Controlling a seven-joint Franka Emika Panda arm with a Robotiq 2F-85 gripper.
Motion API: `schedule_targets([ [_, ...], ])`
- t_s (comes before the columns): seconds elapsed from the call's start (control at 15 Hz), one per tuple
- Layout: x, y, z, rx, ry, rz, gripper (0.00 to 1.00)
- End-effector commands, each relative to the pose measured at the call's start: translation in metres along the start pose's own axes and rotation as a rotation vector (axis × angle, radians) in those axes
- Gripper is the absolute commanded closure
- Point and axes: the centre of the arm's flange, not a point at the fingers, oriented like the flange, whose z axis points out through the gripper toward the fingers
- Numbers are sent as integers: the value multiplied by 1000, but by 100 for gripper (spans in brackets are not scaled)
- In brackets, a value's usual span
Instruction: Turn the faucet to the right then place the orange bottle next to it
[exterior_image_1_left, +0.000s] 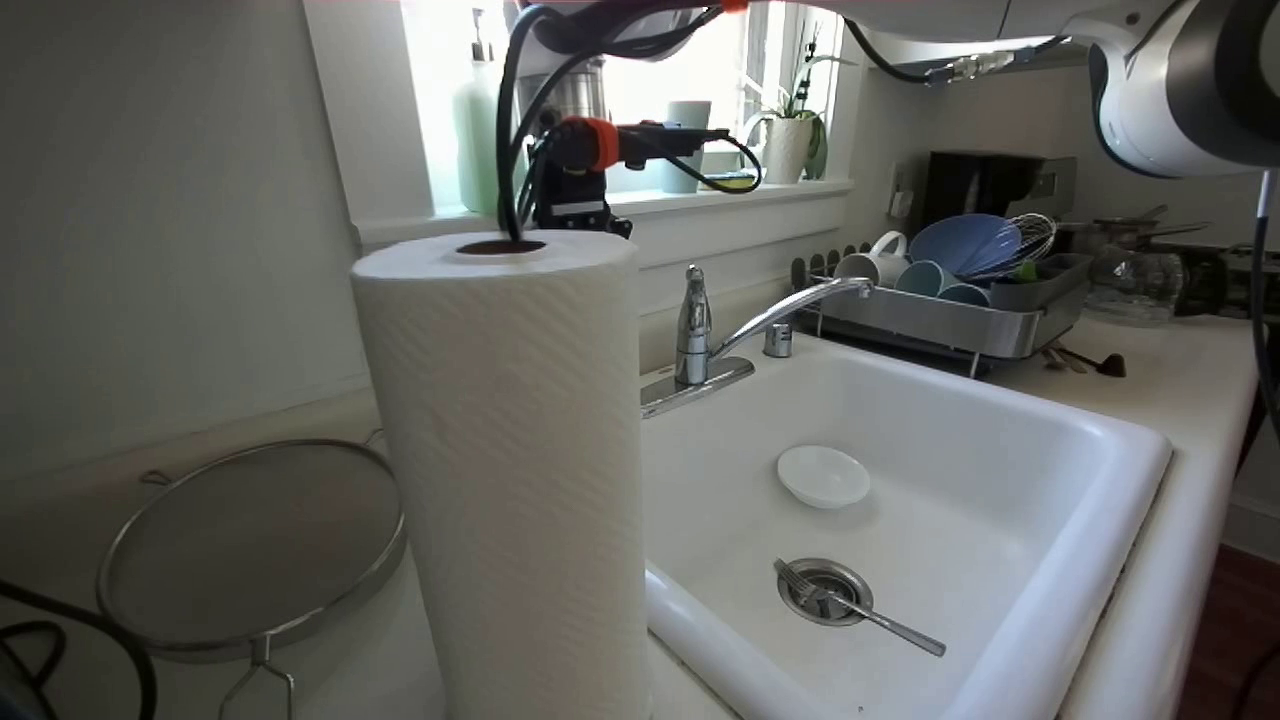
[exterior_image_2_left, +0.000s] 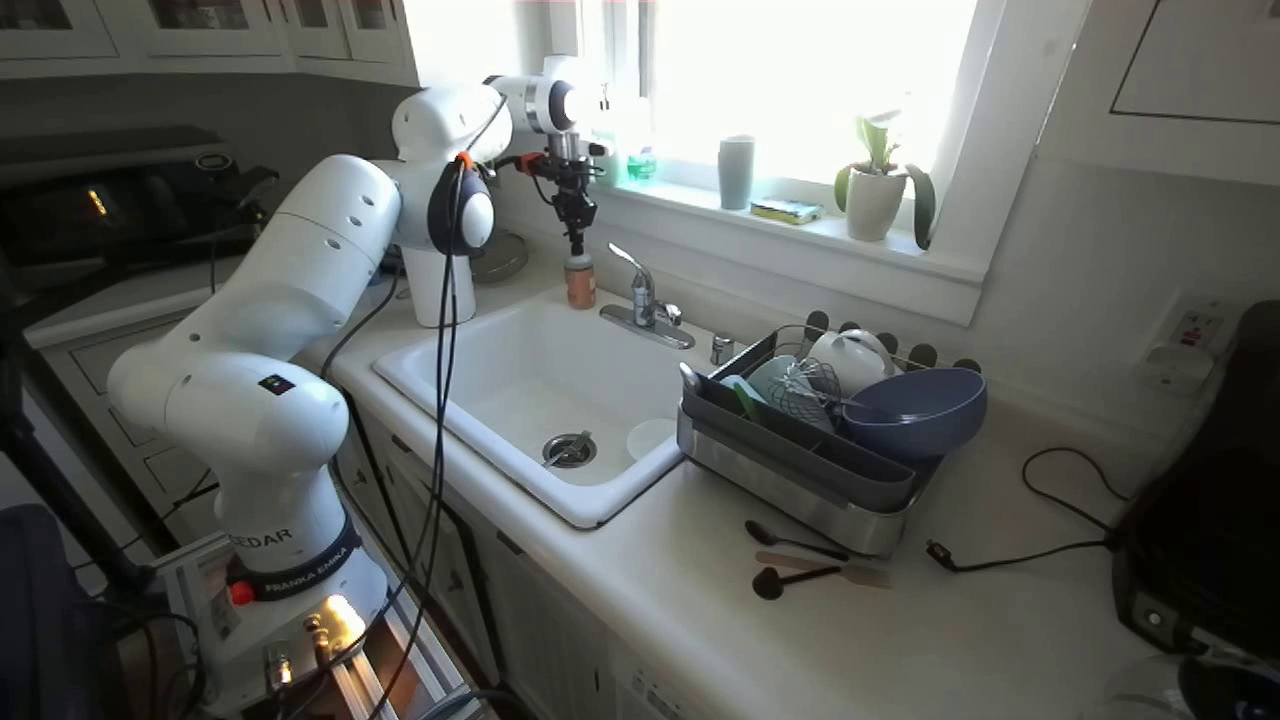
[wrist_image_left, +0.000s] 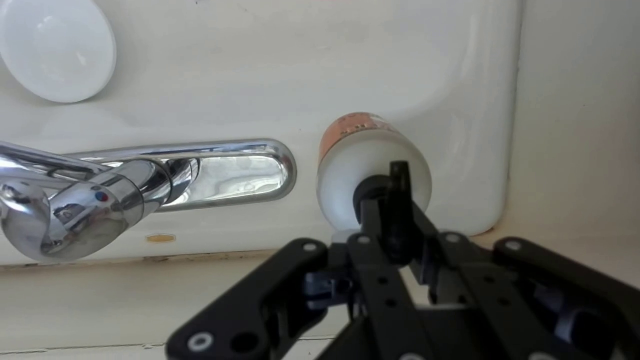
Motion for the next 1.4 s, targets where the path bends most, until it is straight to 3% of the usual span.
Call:
schedule_targets([
  [0.0,-5,9,-3,-2,31,-14,96],
  [0.4,-2,8,-1,-10,37,-19,96],
  [0.47,-3,8,-1,-10,39,-19,91],
  [0.53,-3,8,-1,-10,42,-18,60],
  [0.6,-3,8,-2,-10,43,-18,59],
  [1.2,-24,-8,-16,-2,13,-35,0],
  [1.33,-44,-21,-24,-9,9,-50,0],
])
